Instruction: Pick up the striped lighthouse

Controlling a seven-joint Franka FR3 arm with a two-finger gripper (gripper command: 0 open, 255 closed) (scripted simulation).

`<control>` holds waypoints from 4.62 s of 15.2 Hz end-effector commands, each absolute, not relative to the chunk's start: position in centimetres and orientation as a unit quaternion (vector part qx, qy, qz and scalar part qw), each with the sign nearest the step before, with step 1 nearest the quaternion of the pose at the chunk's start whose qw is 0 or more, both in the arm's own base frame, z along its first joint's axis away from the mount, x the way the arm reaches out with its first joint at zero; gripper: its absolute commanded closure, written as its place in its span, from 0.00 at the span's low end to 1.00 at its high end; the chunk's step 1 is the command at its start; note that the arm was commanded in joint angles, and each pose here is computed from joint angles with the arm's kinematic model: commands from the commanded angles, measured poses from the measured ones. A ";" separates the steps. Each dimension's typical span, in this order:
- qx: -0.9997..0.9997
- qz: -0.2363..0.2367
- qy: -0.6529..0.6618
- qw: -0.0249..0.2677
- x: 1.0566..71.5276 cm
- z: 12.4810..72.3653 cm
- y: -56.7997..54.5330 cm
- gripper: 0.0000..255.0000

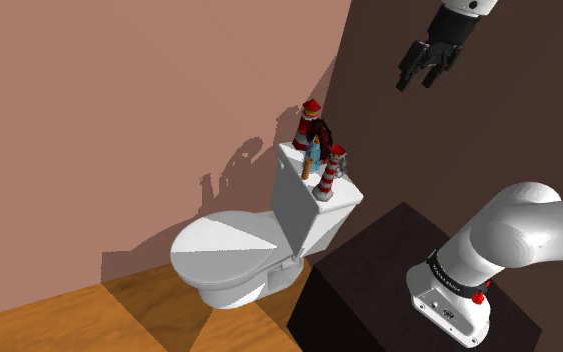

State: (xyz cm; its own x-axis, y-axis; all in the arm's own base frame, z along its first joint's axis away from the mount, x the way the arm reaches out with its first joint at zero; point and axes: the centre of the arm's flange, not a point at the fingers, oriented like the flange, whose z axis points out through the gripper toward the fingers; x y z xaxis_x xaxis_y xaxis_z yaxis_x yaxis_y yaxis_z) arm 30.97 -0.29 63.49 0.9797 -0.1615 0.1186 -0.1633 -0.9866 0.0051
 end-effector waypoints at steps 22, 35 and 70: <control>0.981 0.132 -0.071 0.125 41.6 38.7 -2.8 0.00; 0.965 0.171 -0.065 0.190 48.8 25.5 -6.8 0.00; 0.965 0.171 -0.065 0.190 48.8 30.0 -6.8 1.00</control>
